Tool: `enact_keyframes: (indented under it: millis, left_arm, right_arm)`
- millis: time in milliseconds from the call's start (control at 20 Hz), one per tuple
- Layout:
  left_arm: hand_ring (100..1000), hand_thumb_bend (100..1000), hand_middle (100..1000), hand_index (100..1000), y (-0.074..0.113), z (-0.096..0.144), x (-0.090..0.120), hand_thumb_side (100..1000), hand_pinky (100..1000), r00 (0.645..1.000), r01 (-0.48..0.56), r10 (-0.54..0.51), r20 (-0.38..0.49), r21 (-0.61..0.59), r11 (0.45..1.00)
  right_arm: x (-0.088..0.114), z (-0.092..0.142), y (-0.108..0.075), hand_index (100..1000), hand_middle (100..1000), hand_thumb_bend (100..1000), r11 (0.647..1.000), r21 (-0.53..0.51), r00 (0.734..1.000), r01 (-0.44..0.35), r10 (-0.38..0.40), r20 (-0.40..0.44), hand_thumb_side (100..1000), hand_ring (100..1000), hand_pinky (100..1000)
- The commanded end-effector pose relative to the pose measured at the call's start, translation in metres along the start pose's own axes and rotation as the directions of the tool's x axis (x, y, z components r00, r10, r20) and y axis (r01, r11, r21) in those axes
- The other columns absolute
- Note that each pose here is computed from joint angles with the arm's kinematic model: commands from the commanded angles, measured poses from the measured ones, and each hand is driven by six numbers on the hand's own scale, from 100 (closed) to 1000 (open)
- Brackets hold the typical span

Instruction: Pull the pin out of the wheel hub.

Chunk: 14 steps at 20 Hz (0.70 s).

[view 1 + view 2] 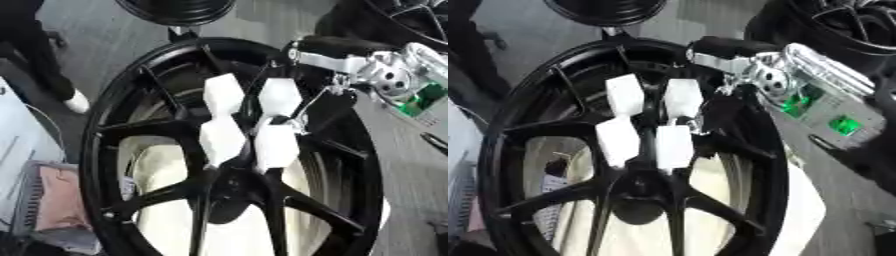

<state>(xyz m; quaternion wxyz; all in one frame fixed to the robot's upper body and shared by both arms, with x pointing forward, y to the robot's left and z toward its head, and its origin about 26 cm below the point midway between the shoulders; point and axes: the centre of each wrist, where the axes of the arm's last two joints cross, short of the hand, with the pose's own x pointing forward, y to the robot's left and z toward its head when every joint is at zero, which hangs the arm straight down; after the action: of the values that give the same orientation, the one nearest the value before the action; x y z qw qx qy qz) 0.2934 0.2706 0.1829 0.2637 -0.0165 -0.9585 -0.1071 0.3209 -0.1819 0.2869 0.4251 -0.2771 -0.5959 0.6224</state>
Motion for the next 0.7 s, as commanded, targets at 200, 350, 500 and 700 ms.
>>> enact_keyframes:
  millis: [200, 350, 500, 700]
  left_arm:
    - [625, 100, 619, 800, 0.003, -0.004, 0.005, 734, 778, 1.000, 0.015, -0.015, 0.018, -0.003, 1.000]
    - [625, 100, 619, 800, 0.003, -0.004, 0.005, 733, 778, 1.000, 0.015, -0.015, 0.016, -0.002, 1.000]
    - [625, 100, 619, 800, 0.003, -0.004, 0.005, 733, 778, 1.000, 0.016, -0.016, 0.016, -0.001, 1.000]
    - [626, 100, 620, 800, 0.004, -0.003, 0.005, 732, 779, 1.000, 0.016, -0.016, 0.015, -0.001, 1.000]
  right_arm:
    - [0.003, 0.008, -0.016, 600, 460, 167, 0.996, -0.092, 1.000, -0.014, 0.015, 0.010, 100, 631, 754]
    - [0.005, 0.011, -0.020, 582, 442, 166, 0.993, -0.114, 1.000, -0.027, 0.028, 0.014, 100, 626, 758]
    - [0.006, 0.014, -0.024, 577, 436, 167, 0.991, -0.129, 0.999, -0.043, 0.045, 0.014, 100, 625, 759]
    - [0.008, 0.017, -0.029, 562, 418, 184, 0.987, -0.150, 0.998, -0.060, 0.063, 0.015, 100, 624, 768]
